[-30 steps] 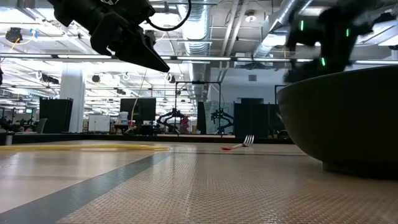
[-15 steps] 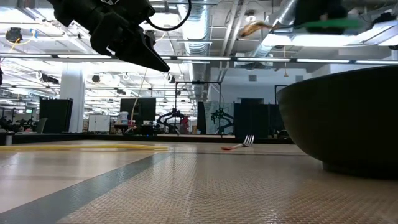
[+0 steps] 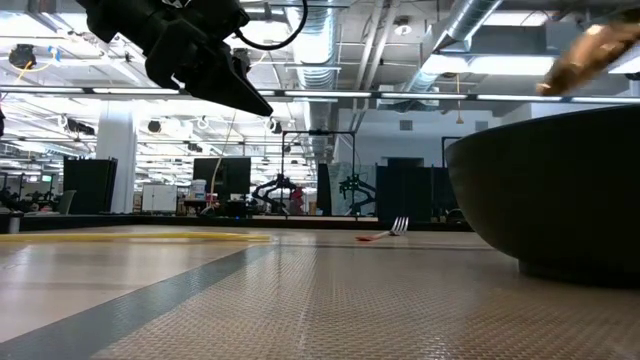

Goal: Pick & Place Utensil
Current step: Put the green spoon into the black bowl

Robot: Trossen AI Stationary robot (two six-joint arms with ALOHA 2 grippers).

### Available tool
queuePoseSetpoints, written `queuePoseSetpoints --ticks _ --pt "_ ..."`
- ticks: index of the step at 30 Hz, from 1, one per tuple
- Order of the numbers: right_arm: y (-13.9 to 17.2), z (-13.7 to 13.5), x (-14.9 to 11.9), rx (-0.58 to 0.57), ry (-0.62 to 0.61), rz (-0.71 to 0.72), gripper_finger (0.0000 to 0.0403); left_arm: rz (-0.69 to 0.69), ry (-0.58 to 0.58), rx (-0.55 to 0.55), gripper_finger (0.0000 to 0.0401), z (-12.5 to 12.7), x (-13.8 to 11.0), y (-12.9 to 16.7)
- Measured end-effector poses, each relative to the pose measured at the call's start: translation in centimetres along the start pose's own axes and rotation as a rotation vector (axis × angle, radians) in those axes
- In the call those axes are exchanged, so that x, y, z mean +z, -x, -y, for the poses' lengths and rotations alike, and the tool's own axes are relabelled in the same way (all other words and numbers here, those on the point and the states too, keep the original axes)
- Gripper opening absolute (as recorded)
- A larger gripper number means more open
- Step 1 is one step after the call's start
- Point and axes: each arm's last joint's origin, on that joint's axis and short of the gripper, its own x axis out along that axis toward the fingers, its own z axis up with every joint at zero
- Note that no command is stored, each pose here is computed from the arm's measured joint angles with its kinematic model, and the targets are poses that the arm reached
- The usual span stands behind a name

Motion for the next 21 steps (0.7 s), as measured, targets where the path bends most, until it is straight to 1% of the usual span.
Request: queuePoseSetpoints --ticks 2,6,9,12,16,18,20,21 --pt "-0.5 0.2 0.3 -0.044 -0.017 -0.017 0.0000 0.001 0.000 0.000 0.0099 0.0 0.0 0.0" --pt "-1.0 0.8 2.0 -0.107 -0.029 -0.014 0.0000 0.016 0.004 0.004 0.0099 0.0 0.2 0.0" --pt "-0.9 1.1 3.6 -0.107 0.002 -0.030 0.0000 0.063 0.063 -0.029 0.0099 0.0 0.5 0.0" --pt "-0.9 1.3 5.2 -0.099 0.013 -0.045 0.0000 0.151 0.129 -0.137 0.0099 0.1 1.2 0.1" --pt "-1.7 1.6 6.7 -0.098 0.035 -0.109 0.0000 0.302 0.150 -0.312 0.0098 0.6 2.4 0.1" --pt "-2.4 1.7 7.3 -0.099 0.050 -0.156 0.0000 0.406 0.134 -0.419 0.0096 1.2 3.1 -0.3" --pt "-2.7 1.7 7.5 -0.100 0.049 -0.180 0.0000 0.478 0.103 -0.536 0.0091 2.3 3.5 -0.9" --pt "-2.9 1.7 7.5 -0.101 0.046 -0.191 0.0000 0.503 0.089 -0.574 0.0087 2.8 3.6 -1.3"
